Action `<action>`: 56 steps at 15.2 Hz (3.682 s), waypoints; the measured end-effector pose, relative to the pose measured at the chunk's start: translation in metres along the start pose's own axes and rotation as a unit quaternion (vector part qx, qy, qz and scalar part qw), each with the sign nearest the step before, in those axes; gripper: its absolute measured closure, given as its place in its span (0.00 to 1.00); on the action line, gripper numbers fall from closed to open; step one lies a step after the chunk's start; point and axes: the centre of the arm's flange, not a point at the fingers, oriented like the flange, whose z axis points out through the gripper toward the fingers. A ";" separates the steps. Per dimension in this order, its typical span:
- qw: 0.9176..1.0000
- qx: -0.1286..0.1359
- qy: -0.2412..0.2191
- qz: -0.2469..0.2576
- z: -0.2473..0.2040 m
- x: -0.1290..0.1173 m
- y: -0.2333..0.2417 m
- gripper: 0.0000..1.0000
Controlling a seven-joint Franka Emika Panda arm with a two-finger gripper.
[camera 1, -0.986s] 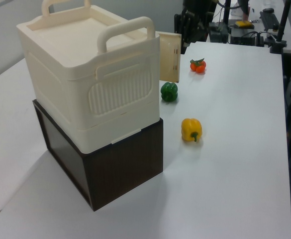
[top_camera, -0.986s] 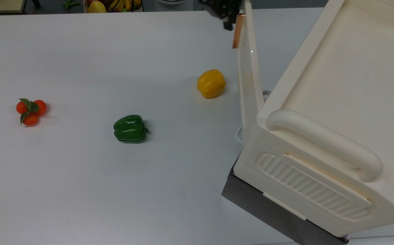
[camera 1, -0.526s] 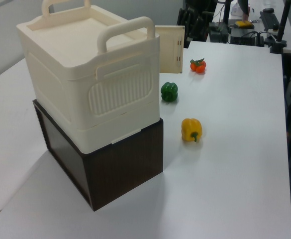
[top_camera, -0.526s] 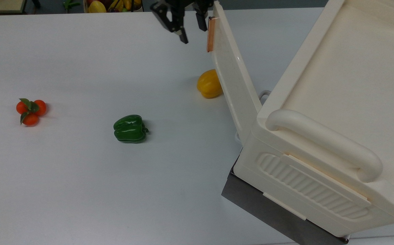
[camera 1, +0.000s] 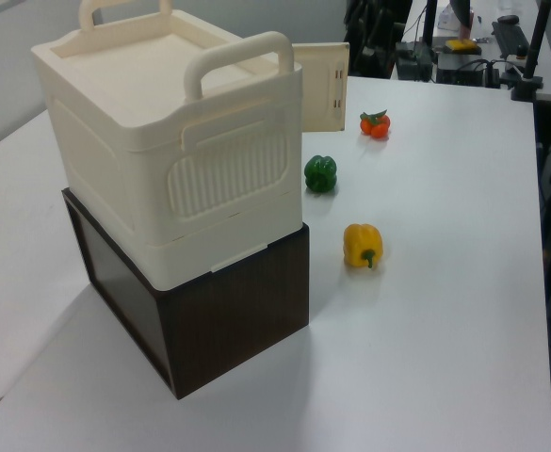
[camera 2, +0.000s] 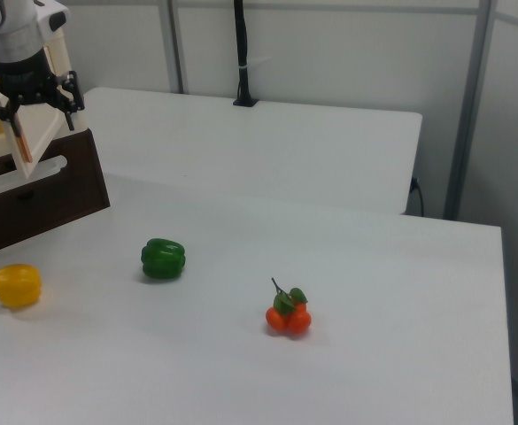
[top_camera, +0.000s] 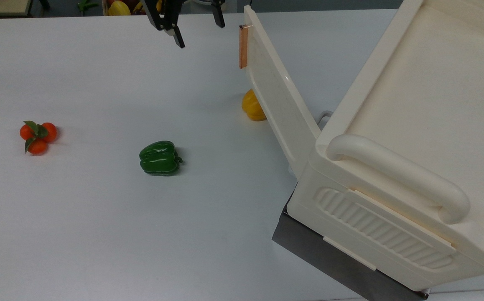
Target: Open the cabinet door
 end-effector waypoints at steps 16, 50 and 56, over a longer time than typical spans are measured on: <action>0.999 0.010 0.053 -0.002 0.005 0.021 -0.015 0.00; 0.968 0.042 -0.094 0.229 -0.108 -0.101 0.003 0.00; 0.948 -0.052 -0.079 0.304 -0.070 -0.050 -0.016 0.00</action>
